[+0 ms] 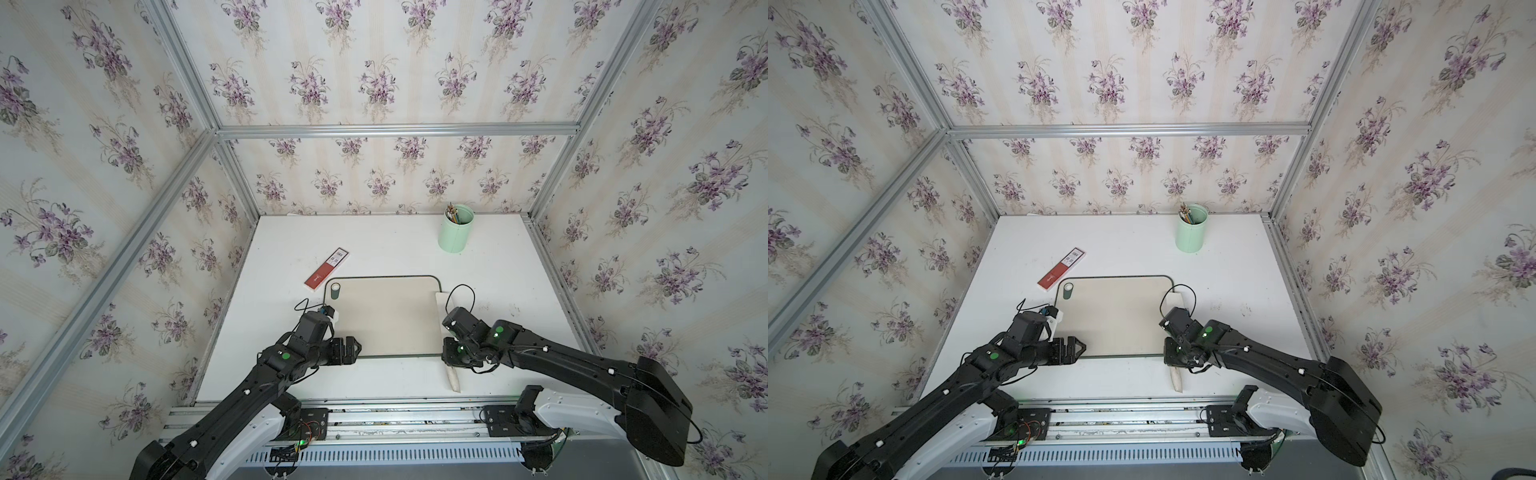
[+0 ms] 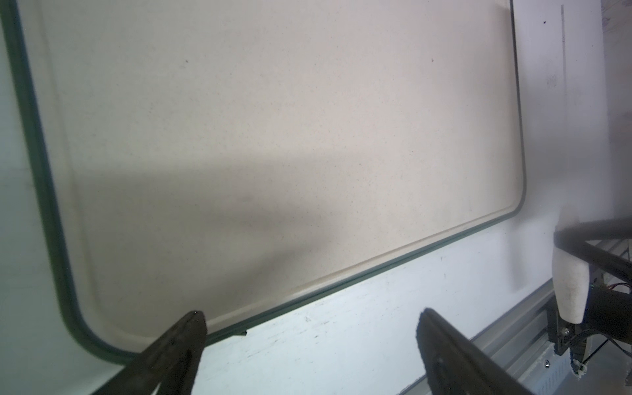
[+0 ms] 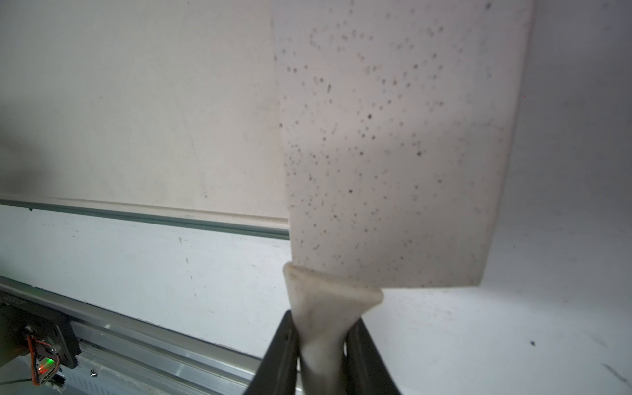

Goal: Align the knife with the edge of the cutting board
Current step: Move the work surface to the center of the board.

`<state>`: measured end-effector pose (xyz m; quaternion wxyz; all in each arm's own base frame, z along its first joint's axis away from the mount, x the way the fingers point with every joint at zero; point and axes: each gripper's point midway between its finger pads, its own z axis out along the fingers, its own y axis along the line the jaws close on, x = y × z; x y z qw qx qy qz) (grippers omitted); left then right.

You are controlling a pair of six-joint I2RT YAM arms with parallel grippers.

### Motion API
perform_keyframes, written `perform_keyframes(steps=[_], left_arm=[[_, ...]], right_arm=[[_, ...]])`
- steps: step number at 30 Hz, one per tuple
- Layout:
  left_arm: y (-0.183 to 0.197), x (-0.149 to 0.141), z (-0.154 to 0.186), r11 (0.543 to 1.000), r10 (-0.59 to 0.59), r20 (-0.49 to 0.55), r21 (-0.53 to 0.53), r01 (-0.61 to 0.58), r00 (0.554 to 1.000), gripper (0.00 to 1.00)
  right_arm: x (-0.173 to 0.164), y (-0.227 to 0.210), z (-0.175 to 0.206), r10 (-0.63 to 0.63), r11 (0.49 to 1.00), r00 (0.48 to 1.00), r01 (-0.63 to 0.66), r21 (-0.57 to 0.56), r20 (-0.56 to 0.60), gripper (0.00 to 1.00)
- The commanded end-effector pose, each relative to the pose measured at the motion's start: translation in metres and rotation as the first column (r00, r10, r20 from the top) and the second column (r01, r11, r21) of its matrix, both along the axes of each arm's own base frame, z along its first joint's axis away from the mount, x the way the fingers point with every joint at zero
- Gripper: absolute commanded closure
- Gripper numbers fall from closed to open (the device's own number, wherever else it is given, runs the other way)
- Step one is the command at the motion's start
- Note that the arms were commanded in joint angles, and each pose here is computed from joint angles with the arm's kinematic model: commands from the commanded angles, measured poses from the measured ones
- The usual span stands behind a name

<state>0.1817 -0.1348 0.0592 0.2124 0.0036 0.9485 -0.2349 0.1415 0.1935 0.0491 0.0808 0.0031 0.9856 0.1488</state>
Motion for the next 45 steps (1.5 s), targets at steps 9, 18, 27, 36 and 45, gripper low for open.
perform_keyframes(steps=[9, 18, 27, 36, 45], left_arm=[[0.002, 0.011, 0.003, 0.999, -0.003, 0.025, 0.04, 0.002, 1.0, 0.01], [-0.003, 0.005, 0.006, 1.0, -0.028, 0.041, 0.0, 0.028, 0.999, 0.01], [-0.002, 0.005, 0.007, 1.0, -0.017, 0.052, -0.008, 0.017, 0.998, 0.01], [-0.002, 0.005, 0.005, 1.0, -0.018, 0.041, -0.003, 0.018, 0.999, 0.01], [-0.002, 0.004, 0.003, 1.0, -0.017, 0.036, -0.006, 0.018, 0.999, 0.01]], right_arm=[[0.002, 0.021, -0.014, -0.015, 0.998, 0.999, 0.016, -0.053, 0.03, 0.91], [0.002, 0.031, -0.019, 0.006, 0.998, 1.0, -0.005, -0.069, 0.018, 0.9], [0.001, 0.033, -0.026, 0.011, 0.996, 1.0, -0.011, -0.091, 0.007, 0.89], [0.004, 0.037, -0.032, 0.019, 0.993, 1.0, -0.019, -0.117, -0.004, 0.87], [0.009, 0.04, -0.034, 0.008, 0.992, 1.0, -0.008, -0.128, -0.001, 0.87]])
